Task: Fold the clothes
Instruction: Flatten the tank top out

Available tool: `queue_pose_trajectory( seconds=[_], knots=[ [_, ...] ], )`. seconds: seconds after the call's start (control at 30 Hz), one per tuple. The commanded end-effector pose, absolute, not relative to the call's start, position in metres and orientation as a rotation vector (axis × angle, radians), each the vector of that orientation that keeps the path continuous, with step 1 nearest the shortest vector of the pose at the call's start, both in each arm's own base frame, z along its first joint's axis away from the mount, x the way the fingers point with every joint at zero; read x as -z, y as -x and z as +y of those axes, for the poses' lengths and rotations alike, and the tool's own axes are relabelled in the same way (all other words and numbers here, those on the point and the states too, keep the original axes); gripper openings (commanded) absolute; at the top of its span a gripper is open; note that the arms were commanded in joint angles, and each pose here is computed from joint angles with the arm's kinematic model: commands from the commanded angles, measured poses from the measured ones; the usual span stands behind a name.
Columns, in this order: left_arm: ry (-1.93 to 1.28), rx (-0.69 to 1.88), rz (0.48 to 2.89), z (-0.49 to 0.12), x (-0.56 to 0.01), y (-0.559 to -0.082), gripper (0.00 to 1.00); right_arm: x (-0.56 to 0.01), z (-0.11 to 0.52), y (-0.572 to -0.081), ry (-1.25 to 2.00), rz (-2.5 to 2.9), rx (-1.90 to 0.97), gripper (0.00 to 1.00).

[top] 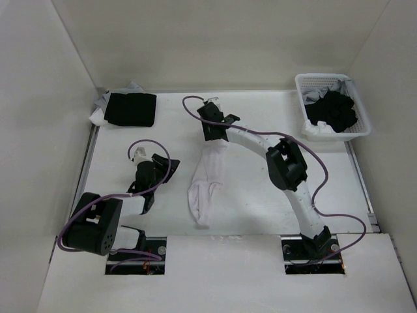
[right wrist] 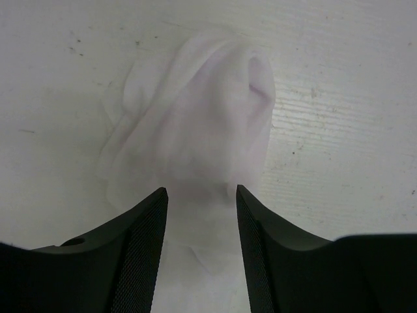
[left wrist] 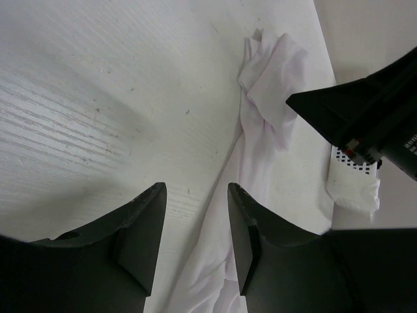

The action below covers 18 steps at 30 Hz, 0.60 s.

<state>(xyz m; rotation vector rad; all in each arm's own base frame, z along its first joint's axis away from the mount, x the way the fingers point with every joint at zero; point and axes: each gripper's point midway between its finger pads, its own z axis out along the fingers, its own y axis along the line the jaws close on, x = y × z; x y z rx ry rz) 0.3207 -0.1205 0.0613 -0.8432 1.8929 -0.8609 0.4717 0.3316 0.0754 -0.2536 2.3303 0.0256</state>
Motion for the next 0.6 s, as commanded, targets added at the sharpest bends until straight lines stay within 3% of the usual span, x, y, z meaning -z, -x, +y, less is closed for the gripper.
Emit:
queue_pose_trajectory(
  seconds=[0.0,0.13,0.2,0.37,0.57],
  knots=[
    [0.826,0.895,1.841,-0.123,-0.073,-0.327,0.41,-0.072,0.327,-0.481,0.179,2.377,-0.049,0.49],
    [0.828,0.893,1.842,-0.123,-0.073,-0.328,0.41,-0.075,0.333,-0.483,0.167,2.365,-0.092,0.16],
    [0.829,0.892,1.843,-0.123,-0.073,-0.329,0.41,-0.094,0.336,-0.493,0.146,2.306,-0.126,0.04],
    [0.825,0.901,1.842,-0.125,-0.075,-0.33,0.41,-0.222,0.333,-0.521,0.062,1.995,-0.209,0.0],
    [0.819,0.921,1.806,-0.123,-0.09,-0.331,0.41,-0.403,0.317,-0.5,0.026,1.674,-0.341,0.01]
  ],
)
